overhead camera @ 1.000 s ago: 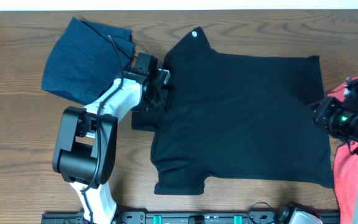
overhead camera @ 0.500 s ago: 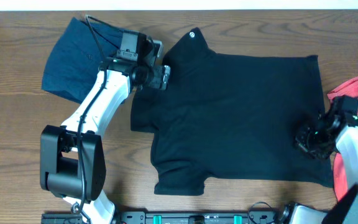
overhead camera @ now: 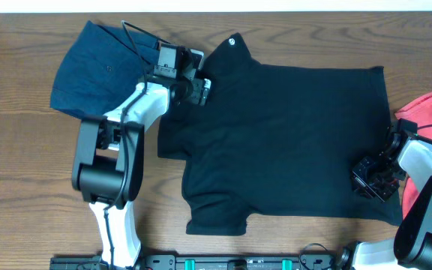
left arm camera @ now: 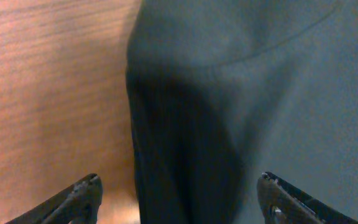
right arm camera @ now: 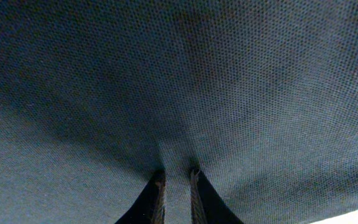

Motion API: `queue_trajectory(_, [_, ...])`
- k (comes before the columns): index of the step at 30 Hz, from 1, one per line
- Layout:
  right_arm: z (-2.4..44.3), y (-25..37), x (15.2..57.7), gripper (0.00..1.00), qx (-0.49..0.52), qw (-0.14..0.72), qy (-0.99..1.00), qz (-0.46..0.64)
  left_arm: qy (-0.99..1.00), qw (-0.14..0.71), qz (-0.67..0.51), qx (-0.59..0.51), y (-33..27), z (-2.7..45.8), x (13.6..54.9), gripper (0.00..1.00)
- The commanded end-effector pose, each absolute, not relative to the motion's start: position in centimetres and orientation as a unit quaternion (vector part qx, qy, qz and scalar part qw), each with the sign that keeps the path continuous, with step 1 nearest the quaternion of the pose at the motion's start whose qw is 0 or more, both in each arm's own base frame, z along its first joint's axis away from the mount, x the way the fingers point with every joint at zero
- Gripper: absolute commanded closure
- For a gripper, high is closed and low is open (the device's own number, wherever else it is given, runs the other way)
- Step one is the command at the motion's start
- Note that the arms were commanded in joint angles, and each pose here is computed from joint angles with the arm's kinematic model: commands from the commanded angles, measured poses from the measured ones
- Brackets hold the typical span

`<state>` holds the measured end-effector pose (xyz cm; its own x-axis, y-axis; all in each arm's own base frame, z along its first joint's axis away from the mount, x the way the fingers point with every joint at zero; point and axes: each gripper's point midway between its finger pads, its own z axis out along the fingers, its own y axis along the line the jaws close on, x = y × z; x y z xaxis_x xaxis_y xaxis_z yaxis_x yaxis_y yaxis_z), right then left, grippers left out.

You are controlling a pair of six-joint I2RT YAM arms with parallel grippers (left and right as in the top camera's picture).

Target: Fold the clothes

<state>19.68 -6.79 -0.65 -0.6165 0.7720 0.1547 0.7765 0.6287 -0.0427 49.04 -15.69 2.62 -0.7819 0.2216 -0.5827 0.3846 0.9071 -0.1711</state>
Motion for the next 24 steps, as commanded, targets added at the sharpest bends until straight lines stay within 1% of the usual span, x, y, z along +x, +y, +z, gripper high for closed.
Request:
queue_trajectory(1, [-1.0, -7.0, 19.4, 0.87, -0.434, 0.083, -0.897, 0.005, 0.925, 0.31, -0.139, 0.17, -15.9, 2.1, 50.3, 0.22])
queue_trajectory(6, [-1.0, -7.0, 19.4, 0.87, -0.435, 0.082, -0.897, 0.005, 0.916, 0.334, -0.14, 0.171, -16.2, 0.5, 51.7, 0.26])
queue_trajectory(10, [-1.0, -7.2, 19.3, 0.88, -0.432, 0.082, -0.898, 0.01, 0.917, 0.331, -0.14, 0.171, -16.3, -1.6, 52.0, 0.34])
queue_trajectory(12, [-1.0, -7.3, 19.3, 0.89, -0.432, 0.082, -0.898, 0.014, 0.917, 0.333, -0.137, 0.17, -16.2, -2.4, 52.2, 0.44])
queue_trajectory(14, [-1.0, -7.3, 19.2, 0.88, -0.431, 0.082, -0.898, 0.015, 0.922, 0.331, -0.121, 0.164, -15.6, -3.2, 52.3, 0.6])
queue_trajectory(15, [-1.0, -7.4, 19.2, 0.88, -0.43, 0.082, -0.899, 0.016, 0.925, 0.33, -0.104, 0.157, -14.9, -3.5, 52.5, 0.72])
queue_trajectory(16, [-0.9, -7.4, 19.2, 0.89, -0.43, 0.082, -0.899, 0.016, 0.927, 0.332, -0.087, 0.15, -14.2, -3.5, 52.7, 0.78])
queue_trajectory(17, [-0.9, -7.4, 19.2, 0.89, -0.43, 0.082, -0.899, 0.018, 0.928, 0.337, -0.068, 0.142, -13.4, -3.4, 53.0, 0.81])
queue_trajectory(18, [-0.9, -7.5, 19.2, 0.89, -0.43, 0.081, -0.899, 0.019, 0.929, 0.342, -0.053, 0.134, -12.6, -3.1, 53.4, 0.81])
queue_trajectory(19, [-0.9, -7.5, 19.2, 0.89, -0.43, 0.081, -0.899, 0.02, 0.928, 0.348, -0.039, 0.126, -11.8, -2.9, 53.7, 0.87])
queue_trajectory(21, [-0.9, -7.5, 19.2, 0.89, -0.43, 0.081, -0.899, 0.021, 0.927, 0.357, -0.019, 0.111, -10.3, -2.2, 54.3, 0.93])
queue_trajectory(24, [-0.9, -7.5, 19.2, 0.9, -0.43, 0.081, -0.899, 0.021, 0.927, 0.363, -0.015, 0.097, -8.8, -1.5, 54.7, 0.94])
